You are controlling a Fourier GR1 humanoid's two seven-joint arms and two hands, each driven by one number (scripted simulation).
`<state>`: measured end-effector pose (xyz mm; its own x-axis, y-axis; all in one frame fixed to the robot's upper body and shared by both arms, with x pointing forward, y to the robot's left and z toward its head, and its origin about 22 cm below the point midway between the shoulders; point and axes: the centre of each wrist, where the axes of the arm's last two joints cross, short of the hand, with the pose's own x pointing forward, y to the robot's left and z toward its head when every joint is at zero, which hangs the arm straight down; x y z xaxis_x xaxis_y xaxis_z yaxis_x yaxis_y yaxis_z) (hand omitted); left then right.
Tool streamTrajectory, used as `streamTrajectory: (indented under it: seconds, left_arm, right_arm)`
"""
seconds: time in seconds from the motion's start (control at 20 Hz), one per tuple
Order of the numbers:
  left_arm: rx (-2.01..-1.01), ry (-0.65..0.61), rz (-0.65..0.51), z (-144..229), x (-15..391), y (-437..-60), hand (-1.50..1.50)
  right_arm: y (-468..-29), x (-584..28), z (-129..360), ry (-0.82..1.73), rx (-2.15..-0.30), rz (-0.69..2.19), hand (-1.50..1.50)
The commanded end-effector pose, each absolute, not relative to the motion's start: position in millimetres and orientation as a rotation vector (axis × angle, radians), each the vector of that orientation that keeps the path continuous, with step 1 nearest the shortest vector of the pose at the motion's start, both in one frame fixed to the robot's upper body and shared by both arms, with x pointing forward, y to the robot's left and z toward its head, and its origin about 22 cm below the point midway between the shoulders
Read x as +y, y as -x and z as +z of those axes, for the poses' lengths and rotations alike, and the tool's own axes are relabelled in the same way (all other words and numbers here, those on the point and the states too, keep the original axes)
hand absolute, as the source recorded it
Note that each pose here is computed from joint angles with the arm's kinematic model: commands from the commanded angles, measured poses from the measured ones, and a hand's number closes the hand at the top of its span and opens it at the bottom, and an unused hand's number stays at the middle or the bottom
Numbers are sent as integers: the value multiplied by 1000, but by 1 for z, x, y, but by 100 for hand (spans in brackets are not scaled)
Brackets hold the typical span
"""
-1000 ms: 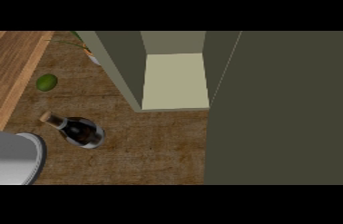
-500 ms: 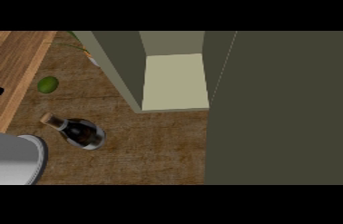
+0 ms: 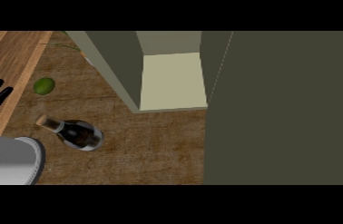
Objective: Pick up the wine, place it into the cabinet and close the cabinet
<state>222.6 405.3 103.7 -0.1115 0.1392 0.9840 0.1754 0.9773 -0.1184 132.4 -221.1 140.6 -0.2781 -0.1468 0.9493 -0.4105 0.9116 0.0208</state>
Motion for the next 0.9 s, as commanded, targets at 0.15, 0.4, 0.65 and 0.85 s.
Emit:
streamTrajectory:
  seconds: [0.15,0.4,0.65,0.85]
  left_arm:
    - [-1583,326,91,24,408,-238,-150]
    - [-1533,367,81,-12,410,-251,-150]
    - [-1491,482,81,-51,404,-250,-150]
    - [-1455,510,59,-62,398,-266,-150]
  right_arm:
    - [-120,-226,156,-459,-1894,257,-150]
    - [-114,-229,155,-484,-1891,251,-150]
    - [-111,-230,154,-472,-1861,255,-150]
    - [-103,-233,163,-470,-1879,242,-150]
